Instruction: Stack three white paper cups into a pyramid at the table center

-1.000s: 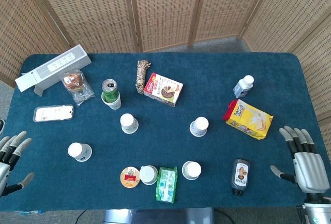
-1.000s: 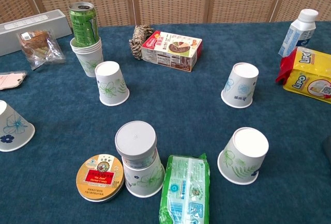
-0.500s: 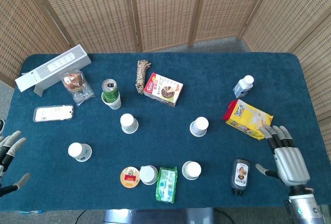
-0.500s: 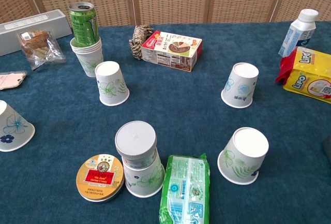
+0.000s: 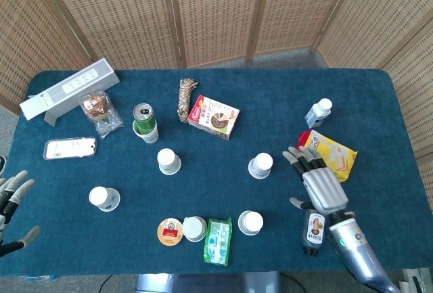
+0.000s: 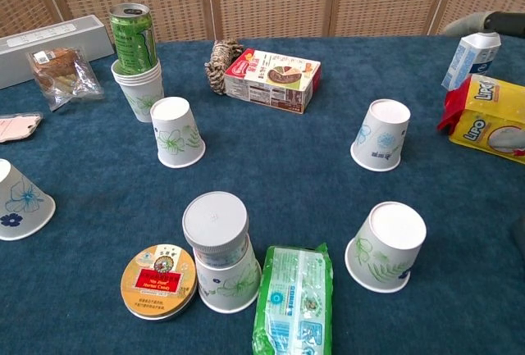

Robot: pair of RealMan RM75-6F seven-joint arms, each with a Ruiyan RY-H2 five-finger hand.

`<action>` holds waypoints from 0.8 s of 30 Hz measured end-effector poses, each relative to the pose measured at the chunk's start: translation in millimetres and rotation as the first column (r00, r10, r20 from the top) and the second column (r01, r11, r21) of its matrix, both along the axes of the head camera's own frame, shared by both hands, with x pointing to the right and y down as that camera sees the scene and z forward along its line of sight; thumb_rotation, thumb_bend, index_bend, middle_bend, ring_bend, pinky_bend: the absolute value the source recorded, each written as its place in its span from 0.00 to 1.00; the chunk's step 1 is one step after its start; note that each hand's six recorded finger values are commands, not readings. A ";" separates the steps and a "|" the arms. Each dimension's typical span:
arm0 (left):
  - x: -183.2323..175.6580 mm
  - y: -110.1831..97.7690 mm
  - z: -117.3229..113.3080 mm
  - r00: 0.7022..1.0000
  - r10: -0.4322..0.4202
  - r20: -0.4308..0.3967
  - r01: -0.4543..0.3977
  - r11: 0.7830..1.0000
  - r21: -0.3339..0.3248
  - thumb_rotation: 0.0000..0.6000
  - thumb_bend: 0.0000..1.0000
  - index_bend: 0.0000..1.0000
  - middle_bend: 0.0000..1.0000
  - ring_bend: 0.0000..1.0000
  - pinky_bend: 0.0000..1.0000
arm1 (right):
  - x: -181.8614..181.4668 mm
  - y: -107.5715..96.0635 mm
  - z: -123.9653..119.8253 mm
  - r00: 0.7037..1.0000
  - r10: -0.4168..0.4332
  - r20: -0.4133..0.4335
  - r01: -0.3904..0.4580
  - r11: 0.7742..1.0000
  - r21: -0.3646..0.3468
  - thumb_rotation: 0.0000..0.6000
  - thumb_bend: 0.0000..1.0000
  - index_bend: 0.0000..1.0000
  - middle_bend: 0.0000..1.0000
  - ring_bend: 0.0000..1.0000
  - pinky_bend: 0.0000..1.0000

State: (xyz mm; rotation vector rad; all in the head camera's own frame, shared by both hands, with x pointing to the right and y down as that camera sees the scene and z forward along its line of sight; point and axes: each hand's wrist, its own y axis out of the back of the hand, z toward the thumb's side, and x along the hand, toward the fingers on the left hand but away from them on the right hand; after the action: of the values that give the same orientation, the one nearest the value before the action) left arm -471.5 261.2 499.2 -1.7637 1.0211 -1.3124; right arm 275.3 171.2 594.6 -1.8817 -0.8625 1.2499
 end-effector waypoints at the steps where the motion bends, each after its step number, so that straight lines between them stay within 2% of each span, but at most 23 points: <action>1: -0.4 -0.6 -0.7 1.000 -0.002 -0.002 0.002 1.000 0.003 1.00 0.31 0.00 0.00 0.00 0.00 | -1.9 -1.6 4.0 1.000 0.009 0.004 -0.008 1.000 -0.012 1.00 0.17 0.05 0.00 0.00 0.00; 5: -2.7 -1.4 0.4 1.000 -0.009 0.000 0.009 1.000 -0.002 1.00 0.31 0.00 0.00 0.00 0.00 | -19.1 -9.7 26.3 1.000 0.018 0.018 -0.017 0.998 -0.061 1.00 0.17 0.04 0.01 0.00 0.00; 11: -4.7 -2.4 2.7 1.000 -0.016 0.003 0.016 1.000 -0.010 1.00 0.31 0.00 0.00 0.00 0.00 | -41.8 -12.4 56.9 1.000 0.005 0.009 -0.004 0.993 -0.120 1.00 0.17 0.02 0.06 0.01 0.00; 16: -7.6 -3.7 4.0 1.000 -0.027 0.004 0.027 1.000 -0.014 1.00 0.31 0.00 0.00 0.00 0.00 | -54.9 -19.7 71.4 1.000 -0.008 -0.013 0.006 0.993 -0.116 1.00 0.18 0.03 0.10 0.06 0.00; 24: -7.9 -4.6 6.5 1.000 -0.028 0.003 0.028 0.999 -0.022 1.00 0.31 0.00 0.00 0.00 0.00 | -61.7 -32.8 82.4 0.999 0.002 -0.046 -0.006 0.996 -0.092 1.00 0.20 0.09 0.20 0.17 0.08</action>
State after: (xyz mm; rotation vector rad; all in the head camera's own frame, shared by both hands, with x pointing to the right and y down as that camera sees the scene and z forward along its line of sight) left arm -479.4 256.6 505.6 -1.7695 1.0364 -1.3481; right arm 213.6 138.4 677.0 -1.9166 -0.7970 1.3503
